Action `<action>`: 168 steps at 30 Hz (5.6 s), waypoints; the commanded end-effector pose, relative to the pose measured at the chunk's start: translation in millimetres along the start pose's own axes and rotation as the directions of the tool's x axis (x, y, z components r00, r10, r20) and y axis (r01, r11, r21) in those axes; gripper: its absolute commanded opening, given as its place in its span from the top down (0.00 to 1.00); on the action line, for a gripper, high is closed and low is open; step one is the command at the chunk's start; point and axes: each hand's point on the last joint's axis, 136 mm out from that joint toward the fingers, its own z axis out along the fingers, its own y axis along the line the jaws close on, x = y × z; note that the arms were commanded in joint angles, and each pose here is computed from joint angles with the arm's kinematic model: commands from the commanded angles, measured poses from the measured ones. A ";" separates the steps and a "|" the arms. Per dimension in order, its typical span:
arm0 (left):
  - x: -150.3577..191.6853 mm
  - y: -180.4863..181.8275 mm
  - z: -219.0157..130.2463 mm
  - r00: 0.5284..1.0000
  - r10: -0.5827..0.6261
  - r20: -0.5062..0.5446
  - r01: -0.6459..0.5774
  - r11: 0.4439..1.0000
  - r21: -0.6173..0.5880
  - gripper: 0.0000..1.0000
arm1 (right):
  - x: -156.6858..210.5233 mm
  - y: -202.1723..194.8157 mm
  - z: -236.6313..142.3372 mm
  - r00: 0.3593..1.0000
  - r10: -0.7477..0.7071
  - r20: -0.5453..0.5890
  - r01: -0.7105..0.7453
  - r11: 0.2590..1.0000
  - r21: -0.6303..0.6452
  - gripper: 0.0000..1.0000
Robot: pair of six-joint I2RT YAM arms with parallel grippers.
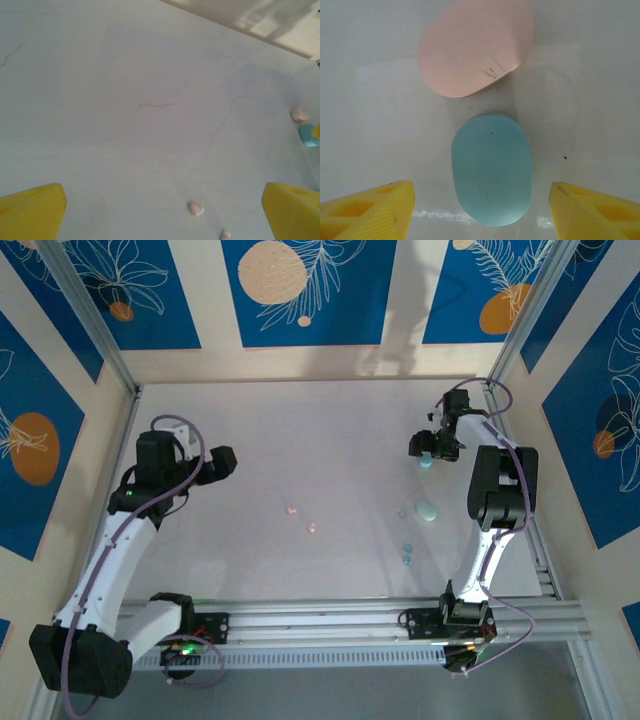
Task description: Insert the wireless bluetooth earbuds into the charging case
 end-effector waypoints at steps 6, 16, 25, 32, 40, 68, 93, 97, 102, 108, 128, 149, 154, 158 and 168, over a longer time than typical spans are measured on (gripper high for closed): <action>-5.3 -34.9 -10.2 0.994 0.044 0.100 -0.064 0.976 0.209 0.00 | -0.6 0.9 8.0 0.997 -0.063 -0.035 0.064 0.997 0.030 0.31; 0.4 -30.7 -12.2 0.998 -0.016 0.064 0.004 0.982 0.190 0.00 | -3.8 -1.0 20.3 0.993 -0.102 -0.053 0.105 0.993 0.047 0.39; 4.7 -27.2 -14.8 0.998 -0.034 0.049 0.025 0.985 0.172 0.00 | 0.2 7.3 23.5 0.989 -0.133 -0.066 0.136 0.990 0.045 0.51; 5.3 -26.7 -16.4 0.998 -0.027 0.059 0.017 0.985 0.171 0.00 | 5.5 18.6 21.5 0.984 -0.164 -0.069 0.168 0.985 0.043 0.64; 8.4 -26.4 -13.9 0.998 -0.030 0.053 0.020 0.984 0.179 0.00 | 26.7 68.6 22.3 0.951 -0.295 -0.095 0.296 0.955 -0.010 0.65; 38.7 -193.3 5.1 0.991 0.018 -0.136 0.075 0.758 0.648 0.22 | 127.6 305.2 -189.6 0.266 -0.533 0.803 0.958 0.240 -0.158 0.68; 80.9 -237.4 43.7 0.949 0.152 -0.275 0.050 0.792 0.609 0.68 | 130.8 307.3 -196.3 0.241 -0.532 0.812 0.955 0.280 -0.100 0.66; 80.3 -236.0 44.4 0.950 0.132 -0.282 0.066 0.799 0.597 0.86 | 122.2 303.0 -206.2 0.240 -0.504 0.829 0.938 0.340 -0.065 0.65; 67.2 -240.8 37.3 0.962 0.033 -0.273 0.145 0.781 0.607 0.93 | 117.7 291.4 -222.0 0.208 -0.462 0.862 0.916 0.401 -0.006 0.55; 46.6 -251.4 19.1 0.965 -0.054 -0.258 0.215 0.728 0.651 0.93 | 121.4 264.5 -225.1 0.134 -0.418 0.898 0.894 0.442 0.072 0.41; 32.0 -272.5 1.4 0.915 -0.179 -0.361 0.394 0.581 0.712 0.94 | 111.3 273.5 -267.1 0.080 -0.222 0.972 0.946 0.324 -0.004 0.44; 31.3 -274.5 -5.4 0.919 -0.168 -0.356 0.385 0.570 0.726 0.92 | 109.0 282.5 -262.1 0.060 -0.270 0.961 0.963 0.269 0.015 0.51; 29.9 -276.8 -8.8 0.922 -0.157 -0.354 0.378 0.564 0.734 0.92 | 109.6 282.9 -261.2 0.061 -0.280 0.958 0.965 0.261 0.015 0.50; 28.7 -277.4 -9.7 0.924 -0.155 -0.350 0.374 0.563 0.737 0.91 | 108.4 282.7 -264.1 0.055 -0.277 0.959 0.964 0.264 0.021 0.54; 24.6 -280.7 -21.3 0.960 -0.079 -0.268 0.265 0.566 0.781 0.63 | 117.3 283.6 -274.9 0.125 -0.256 0.958 0.975 0.210 -0.072 0.65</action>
